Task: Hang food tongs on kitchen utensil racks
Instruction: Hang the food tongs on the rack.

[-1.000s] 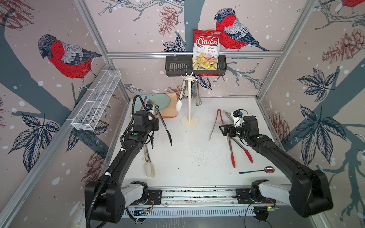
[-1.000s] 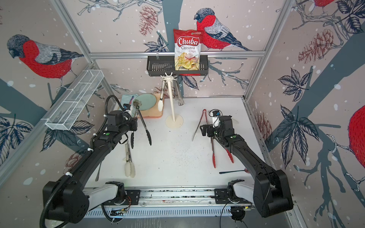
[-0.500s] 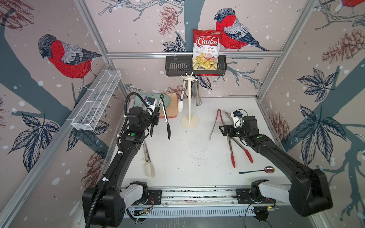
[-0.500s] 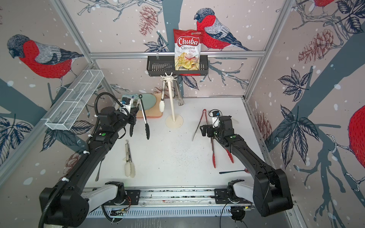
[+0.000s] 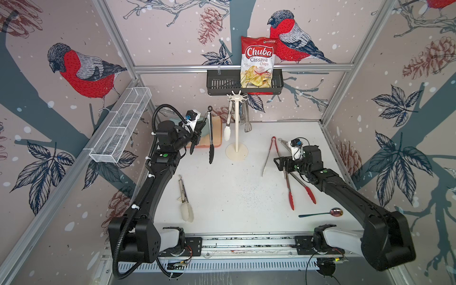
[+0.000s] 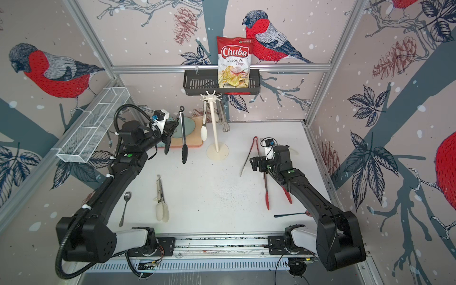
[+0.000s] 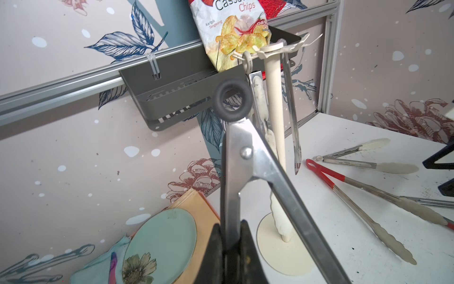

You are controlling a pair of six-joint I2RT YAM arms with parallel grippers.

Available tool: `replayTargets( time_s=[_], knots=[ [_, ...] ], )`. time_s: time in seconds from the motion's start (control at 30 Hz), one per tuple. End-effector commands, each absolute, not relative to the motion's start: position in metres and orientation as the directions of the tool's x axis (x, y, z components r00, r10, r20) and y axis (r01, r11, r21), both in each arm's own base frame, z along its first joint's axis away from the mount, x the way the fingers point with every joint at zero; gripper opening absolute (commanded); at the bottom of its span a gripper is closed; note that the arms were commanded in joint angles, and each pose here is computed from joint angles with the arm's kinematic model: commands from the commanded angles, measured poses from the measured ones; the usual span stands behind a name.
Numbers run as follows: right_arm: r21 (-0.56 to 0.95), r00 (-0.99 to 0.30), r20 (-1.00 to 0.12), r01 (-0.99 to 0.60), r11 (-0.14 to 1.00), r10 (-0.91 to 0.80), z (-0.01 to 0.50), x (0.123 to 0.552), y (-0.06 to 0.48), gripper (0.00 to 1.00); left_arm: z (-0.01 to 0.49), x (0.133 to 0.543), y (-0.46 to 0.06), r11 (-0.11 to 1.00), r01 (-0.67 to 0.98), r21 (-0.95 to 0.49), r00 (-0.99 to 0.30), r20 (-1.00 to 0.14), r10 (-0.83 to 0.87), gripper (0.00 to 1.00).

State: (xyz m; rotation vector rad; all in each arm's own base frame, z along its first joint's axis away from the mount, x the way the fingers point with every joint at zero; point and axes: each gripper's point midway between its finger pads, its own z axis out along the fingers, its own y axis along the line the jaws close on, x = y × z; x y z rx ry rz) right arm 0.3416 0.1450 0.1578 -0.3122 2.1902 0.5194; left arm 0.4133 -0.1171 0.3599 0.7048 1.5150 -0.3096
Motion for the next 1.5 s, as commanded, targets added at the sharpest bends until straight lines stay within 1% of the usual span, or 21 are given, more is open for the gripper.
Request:
replayTargets(
  time_s=[0.0,0.27,0.43,0.8,1.17,1.47],
  knots=[
    [0.241,-0.594,-0.804,-0.390,0.889,-0.042,0.162,0.346,0.144,1.00,0.384,0.409,-0.131,0.691,0.653,0.308,0.196,-0.951,0.239,0.00],
    [0.234,-0.592,-0.804,-0.387,0.892,-0.046,0.161,0.348,0.144,1.00,0.391,0.426,-0.142,0.611,0.729,0.309,0.214,-0.950,0.226,0.00],
    [0.232,-0.596,-0.801,-0.382,0.895,-0.047,0.160,0.349,0.144,1.00,0.387,0.427,-0.148,0.570,0.764,0.302,0.227,-0.953,0.201,0.00],
    [0.229,-0.602,-0.797,-0.381,0.896,-0.052,0.158,0.350,0.145,1.00,0.384,0.435,-0.156,0.563,0.757,0.332,0.259,-0.943,0.208,0.00],
    [0.225,-0.602,-0.796,-0.380,0.897,-0.055,0.159,0.351,0.145,1.00,0.381,0.444,-0.177,0.499,0.803,0.327,0.247,-0.943,0.221,0.00],
    [0.222,-0.604,-0.795,-0.381,0.898,-0.059,0.157,0.350,0.145,1.00,0.378,0.457,-0.181,0.492,0.814,0.309,0.228,-0.949,0.220,0.00]
  ],
)
